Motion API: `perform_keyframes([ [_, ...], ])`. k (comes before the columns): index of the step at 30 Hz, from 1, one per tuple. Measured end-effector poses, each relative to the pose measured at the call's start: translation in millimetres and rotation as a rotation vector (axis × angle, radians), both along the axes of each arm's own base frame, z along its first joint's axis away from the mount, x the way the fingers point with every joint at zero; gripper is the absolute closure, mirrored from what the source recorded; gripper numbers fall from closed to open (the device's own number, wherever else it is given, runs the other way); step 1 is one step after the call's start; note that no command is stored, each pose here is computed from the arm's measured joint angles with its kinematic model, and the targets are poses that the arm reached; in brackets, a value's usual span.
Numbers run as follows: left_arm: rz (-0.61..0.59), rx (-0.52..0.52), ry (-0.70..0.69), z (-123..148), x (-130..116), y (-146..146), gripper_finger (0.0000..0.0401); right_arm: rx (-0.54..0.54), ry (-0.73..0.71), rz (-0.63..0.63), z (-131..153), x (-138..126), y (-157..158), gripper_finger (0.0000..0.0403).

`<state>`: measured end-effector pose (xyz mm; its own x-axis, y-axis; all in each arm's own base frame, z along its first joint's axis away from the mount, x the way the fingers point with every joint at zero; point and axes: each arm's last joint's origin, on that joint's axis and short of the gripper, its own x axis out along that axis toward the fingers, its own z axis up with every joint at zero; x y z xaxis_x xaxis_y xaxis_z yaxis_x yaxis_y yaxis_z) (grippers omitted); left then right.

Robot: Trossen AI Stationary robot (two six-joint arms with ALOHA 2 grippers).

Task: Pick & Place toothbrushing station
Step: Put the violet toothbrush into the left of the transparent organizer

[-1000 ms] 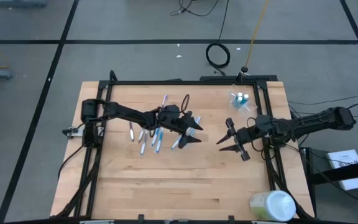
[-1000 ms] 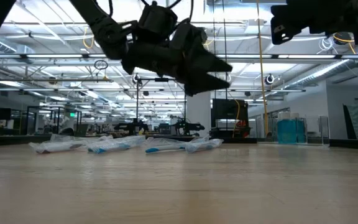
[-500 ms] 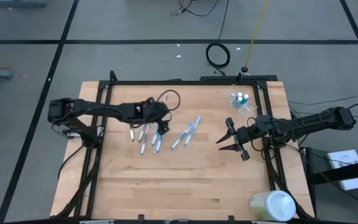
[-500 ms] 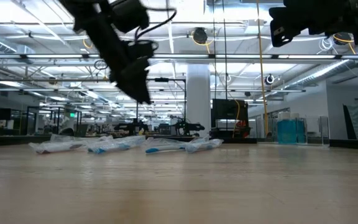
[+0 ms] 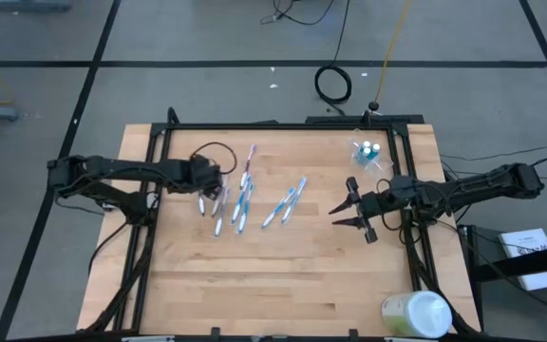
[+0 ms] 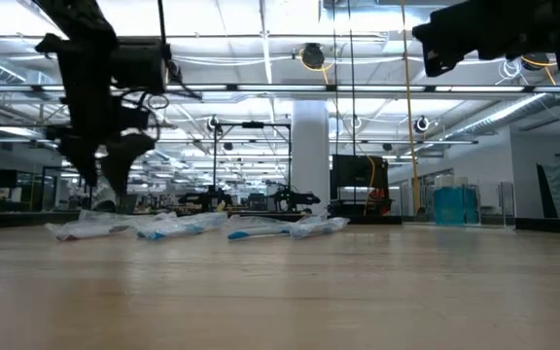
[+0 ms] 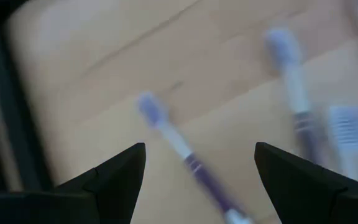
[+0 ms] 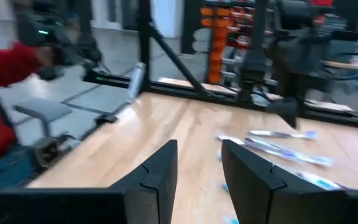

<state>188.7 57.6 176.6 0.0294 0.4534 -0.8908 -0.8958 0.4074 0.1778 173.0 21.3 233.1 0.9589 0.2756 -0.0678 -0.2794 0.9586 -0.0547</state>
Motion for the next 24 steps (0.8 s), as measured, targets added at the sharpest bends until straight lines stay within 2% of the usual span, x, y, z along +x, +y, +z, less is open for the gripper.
perform_keyframes([
  [4,0.189,-0.04,0.031,-3,-10,-3,0.0096,-0.005,0.012,-0.036,-1,0,-1,0.0287],
  [11,0.286,-0.189,0.009,-33,-20,-9,0.0096,-0.002,0.013,-0.031,-1,0,-1,0.0287],
  [13,0.315,-0.203,0.008,-40,-26,-11,0.0096,-0.002,0.012,-0.031,-1,0,-1,0.0287],
  [17,0.312,-0.192,-0.046,-50,-27,-14,0.0096,-0.001,0.009,-0.031,-1,0,-1,0.0287],
  [21,0.272,-0.186,-0.047,-51,-26,-18,0.0096,0.0,0.006,-0.031,-1,0,-1,0.0287],
  [24,0.285,-0.191,-0.047,-51,-26,-20,0.0102,0.0,0.005,-0.031,0,0,-1,0.0287],
])
